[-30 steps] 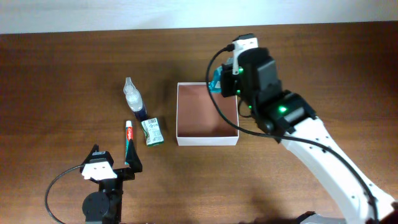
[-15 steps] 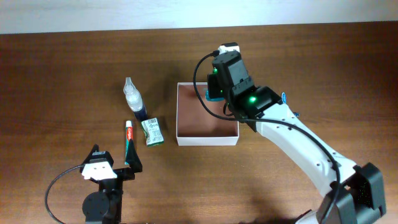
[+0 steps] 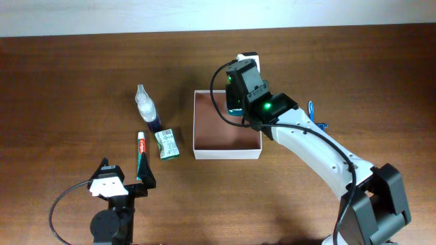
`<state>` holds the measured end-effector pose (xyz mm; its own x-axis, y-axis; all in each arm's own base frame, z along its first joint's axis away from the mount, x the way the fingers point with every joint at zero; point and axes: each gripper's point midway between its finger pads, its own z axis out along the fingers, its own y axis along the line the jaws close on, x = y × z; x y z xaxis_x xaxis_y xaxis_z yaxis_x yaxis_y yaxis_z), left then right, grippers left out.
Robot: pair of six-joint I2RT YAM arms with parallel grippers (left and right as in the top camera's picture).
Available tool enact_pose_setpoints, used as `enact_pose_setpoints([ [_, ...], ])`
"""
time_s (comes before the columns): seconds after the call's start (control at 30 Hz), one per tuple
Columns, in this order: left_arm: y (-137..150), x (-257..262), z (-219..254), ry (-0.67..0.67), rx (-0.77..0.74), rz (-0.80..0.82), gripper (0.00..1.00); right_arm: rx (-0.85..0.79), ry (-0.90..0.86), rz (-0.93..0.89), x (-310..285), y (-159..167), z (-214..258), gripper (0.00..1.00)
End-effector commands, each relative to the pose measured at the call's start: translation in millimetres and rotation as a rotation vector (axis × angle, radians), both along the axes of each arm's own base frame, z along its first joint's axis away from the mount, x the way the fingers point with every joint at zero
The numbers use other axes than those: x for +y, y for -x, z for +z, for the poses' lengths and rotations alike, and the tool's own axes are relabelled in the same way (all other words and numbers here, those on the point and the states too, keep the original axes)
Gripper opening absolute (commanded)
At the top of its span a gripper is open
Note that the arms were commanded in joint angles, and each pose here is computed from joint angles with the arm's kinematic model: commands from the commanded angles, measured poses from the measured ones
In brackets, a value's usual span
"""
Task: Pack container
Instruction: 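Lift the mouthwash bottle and carry it left over the box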
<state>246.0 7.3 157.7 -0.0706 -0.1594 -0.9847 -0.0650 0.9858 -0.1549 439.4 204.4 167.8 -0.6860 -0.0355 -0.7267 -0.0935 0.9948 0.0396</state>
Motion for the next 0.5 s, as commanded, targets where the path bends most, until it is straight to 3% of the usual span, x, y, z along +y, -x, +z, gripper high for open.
enact_pose_setpoints([
  [0.0,-0.2,0.1,-1.7,0.002,0.001,-0.003,0.99,-0.037,-0.005,-0.031,1.3,-8.8,11.3,0.16],
  [0.47,-0.2,0.1,-1.7,0.002,0.001,-0.003,0.99,-0.031,0.023,-0.052,-5.0,-8.4,7.4,0.15],
])
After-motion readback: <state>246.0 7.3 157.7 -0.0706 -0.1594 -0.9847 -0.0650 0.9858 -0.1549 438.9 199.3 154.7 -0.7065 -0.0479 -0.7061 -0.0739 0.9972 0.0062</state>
